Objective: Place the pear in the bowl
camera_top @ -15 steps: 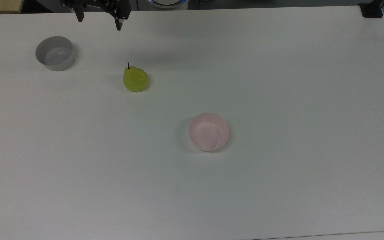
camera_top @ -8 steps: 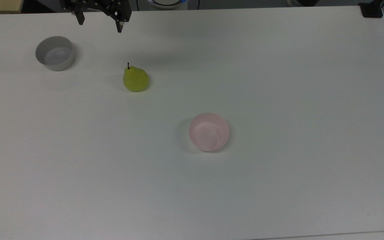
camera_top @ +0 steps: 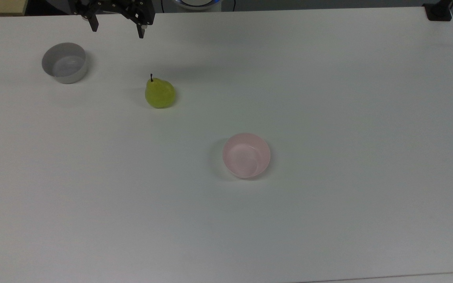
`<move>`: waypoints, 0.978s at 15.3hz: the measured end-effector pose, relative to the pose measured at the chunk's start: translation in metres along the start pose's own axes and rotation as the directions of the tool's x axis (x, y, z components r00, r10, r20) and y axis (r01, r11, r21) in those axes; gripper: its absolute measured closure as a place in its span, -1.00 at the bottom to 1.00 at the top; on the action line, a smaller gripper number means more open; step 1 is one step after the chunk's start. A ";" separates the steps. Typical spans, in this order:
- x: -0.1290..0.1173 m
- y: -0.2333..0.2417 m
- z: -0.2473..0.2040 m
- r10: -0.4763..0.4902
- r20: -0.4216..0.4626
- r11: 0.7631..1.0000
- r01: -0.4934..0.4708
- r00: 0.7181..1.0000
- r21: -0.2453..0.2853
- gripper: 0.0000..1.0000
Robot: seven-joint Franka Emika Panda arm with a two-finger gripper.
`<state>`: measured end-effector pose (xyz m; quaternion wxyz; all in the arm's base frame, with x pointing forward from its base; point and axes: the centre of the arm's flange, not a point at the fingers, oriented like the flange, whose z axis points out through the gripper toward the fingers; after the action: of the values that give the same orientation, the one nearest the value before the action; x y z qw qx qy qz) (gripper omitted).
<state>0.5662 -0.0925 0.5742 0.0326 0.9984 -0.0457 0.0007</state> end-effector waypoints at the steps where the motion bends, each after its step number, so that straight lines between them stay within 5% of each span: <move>1: 0.001 -0.001 0.001 -0.012 0.002 1.000 0.012 1.000 0.000 -1.00; 15: -0.002 -0.048 0.039 -0.115 0.081 0.993 0.115 0.990 0.005 -1.00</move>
<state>0.5689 -0.0469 0.5323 0.0303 0.9986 0.0105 -0.0419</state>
